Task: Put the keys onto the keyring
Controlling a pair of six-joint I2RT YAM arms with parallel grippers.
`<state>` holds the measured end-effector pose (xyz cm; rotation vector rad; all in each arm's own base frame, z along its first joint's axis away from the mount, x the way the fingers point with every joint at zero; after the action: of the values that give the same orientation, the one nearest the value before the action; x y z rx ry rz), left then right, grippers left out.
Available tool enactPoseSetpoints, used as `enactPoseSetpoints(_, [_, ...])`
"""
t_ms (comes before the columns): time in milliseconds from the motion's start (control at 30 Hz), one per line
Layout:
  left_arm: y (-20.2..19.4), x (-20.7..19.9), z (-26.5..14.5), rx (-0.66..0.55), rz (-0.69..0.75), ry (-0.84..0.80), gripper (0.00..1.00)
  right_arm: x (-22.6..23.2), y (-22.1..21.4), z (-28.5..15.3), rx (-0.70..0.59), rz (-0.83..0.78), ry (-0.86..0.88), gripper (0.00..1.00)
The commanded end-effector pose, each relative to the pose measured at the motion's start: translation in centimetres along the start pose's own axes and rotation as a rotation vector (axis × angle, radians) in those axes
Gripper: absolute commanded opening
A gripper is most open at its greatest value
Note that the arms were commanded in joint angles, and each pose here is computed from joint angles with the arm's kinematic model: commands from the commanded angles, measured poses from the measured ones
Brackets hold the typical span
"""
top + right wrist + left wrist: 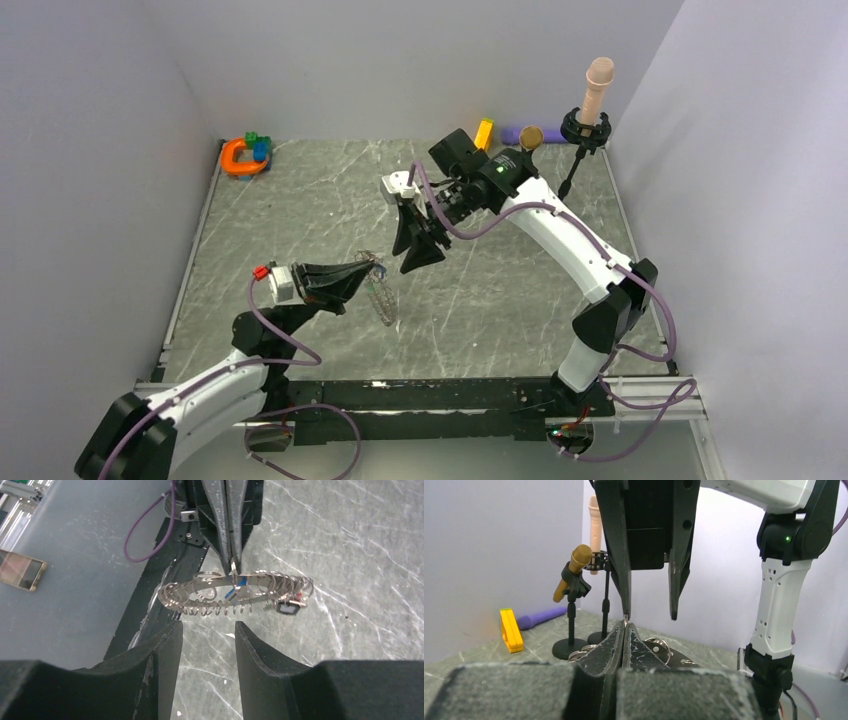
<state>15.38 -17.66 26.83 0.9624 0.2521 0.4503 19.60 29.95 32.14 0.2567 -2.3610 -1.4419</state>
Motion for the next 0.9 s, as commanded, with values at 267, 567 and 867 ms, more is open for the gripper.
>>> enactPoseSetpoints(267, [5.9,-1.0,2.1,-0.277,0.036,-0.089,0.00,-1.8,3.4,-1.4,-0.092,-0.017,-0.090,0.43])
enactPoseSetpoints(567, [6.6,-1.0,3.5,-0.284,0.045,-0.125,0.00,-2.4,3.6,-1.0,-0.108,0.015,-0.086,0.40])
enactPoseSetpoints(867, [6.7,-1.0,3.9,-0.283,0.044,-0.134,0.00,-2.2,3.8,-0.6,-0.115,0.016,-0.064,0.34])
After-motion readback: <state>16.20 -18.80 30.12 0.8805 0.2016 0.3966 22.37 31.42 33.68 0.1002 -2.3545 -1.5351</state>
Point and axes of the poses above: each gripper's point midway between its finger pads, its own z axis out along the fingers, its own x axis along the line the jaws close on, y = z × x, the point moved 5 cm from there along -z, back along the fingers, and after that the axes turned 5 degrees about z, right-handed, at the moved point
